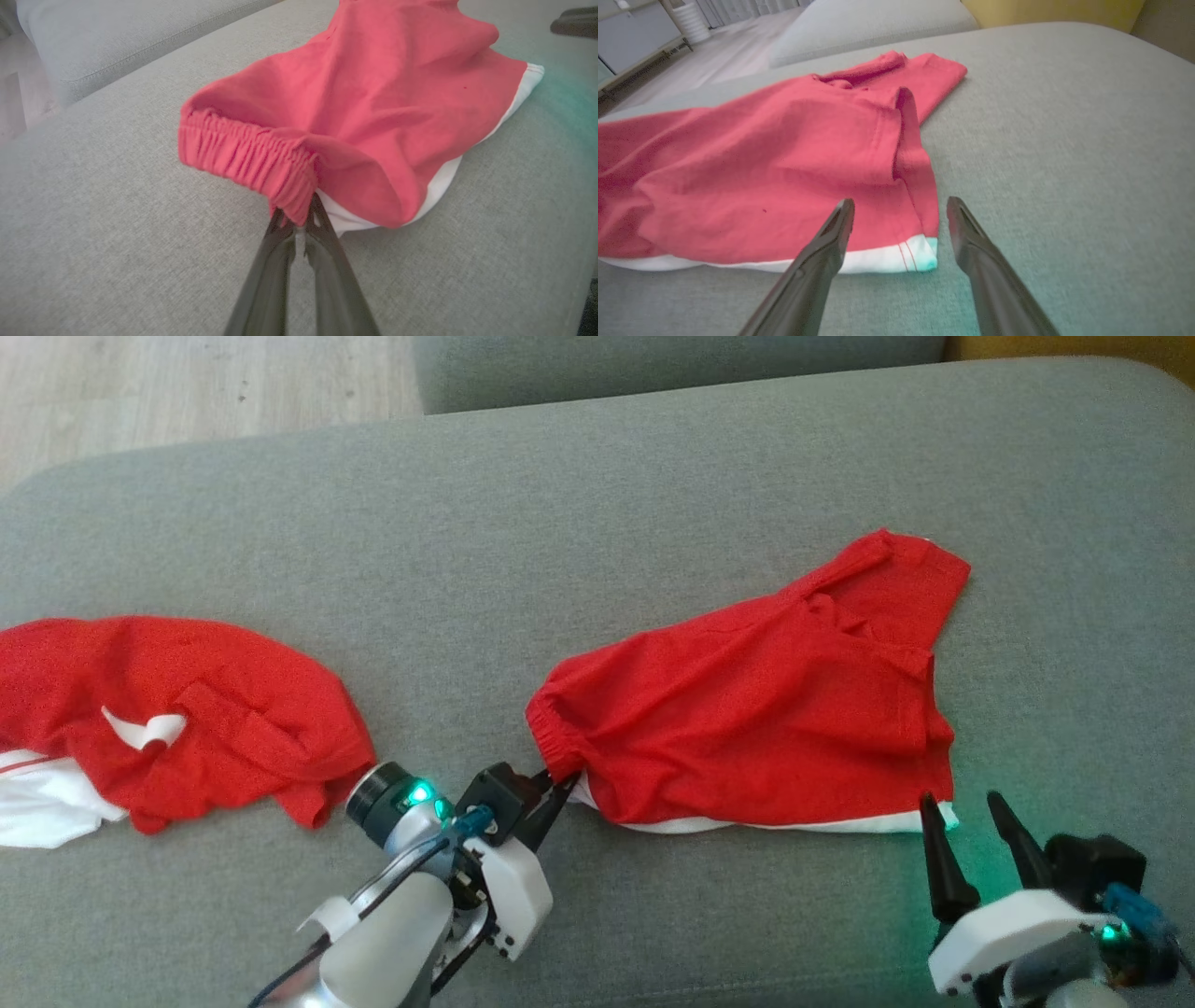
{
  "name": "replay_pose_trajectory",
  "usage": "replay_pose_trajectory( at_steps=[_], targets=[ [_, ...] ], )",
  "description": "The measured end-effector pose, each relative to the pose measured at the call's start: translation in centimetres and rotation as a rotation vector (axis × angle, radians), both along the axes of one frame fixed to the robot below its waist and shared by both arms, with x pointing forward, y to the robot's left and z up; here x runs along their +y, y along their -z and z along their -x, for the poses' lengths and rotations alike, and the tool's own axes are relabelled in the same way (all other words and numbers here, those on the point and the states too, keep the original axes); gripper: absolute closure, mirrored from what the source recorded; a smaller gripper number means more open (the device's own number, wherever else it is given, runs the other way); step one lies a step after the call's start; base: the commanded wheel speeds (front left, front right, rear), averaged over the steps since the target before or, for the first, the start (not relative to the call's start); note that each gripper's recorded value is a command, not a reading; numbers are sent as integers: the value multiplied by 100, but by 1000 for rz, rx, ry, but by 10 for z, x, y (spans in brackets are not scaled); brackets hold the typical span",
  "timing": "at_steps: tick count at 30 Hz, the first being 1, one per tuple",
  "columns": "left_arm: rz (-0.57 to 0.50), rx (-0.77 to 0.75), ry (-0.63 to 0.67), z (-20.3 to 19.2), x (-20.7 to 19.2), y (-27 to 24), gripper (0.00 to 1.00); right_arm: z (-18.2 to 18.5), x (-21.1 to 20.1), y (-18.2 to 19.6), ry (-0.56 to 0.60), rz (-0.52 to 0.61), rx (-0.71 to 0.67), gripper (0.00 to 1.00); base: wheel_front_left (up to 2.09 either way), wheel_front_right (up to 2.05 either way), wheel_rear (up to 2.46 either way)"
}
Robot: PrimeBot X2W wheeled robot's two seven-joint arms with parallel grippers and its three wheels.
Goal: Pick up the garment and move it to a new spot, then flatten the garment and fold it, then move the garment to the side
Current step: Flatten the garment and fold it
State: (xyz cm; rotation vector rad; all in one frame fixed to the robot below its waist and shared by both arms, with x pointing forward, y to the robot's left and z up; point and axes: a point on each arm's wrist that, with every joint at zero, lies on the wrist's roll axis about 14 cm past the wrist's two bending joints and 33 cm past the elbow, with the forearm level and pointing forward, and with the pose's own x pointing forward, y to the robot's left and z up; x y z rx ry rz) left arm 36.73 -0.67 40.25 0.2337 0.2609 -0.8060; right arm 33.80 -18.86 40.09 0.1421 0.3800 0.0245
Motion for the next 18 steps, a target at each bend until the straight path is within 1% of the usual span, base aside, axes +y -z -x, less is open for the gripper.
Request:
replay_pose_trajectory(
  at_steps=[4, 7, 12, 18],
  targets=[
    [12, -15, -10, 0, 3, -5, 100, 10, -6, 20, 23, 19, 71, 0, 0, 0, 0],
    [20, -13, -17, 4, 5, -6, 100, 13, -11, 32, 45, 12, 119, 0, 0, 0, 0],
    [26, -11, -28, 7, 7, -6, 100, 2, -4, 33, 22, 13, 115, 0, 0, 0, 0],
    [32, -15, -36, 5, 8, -8, 100, 3, 8, 38, -21, 19, 124, 0, 0, 0, 0]
  ],
)
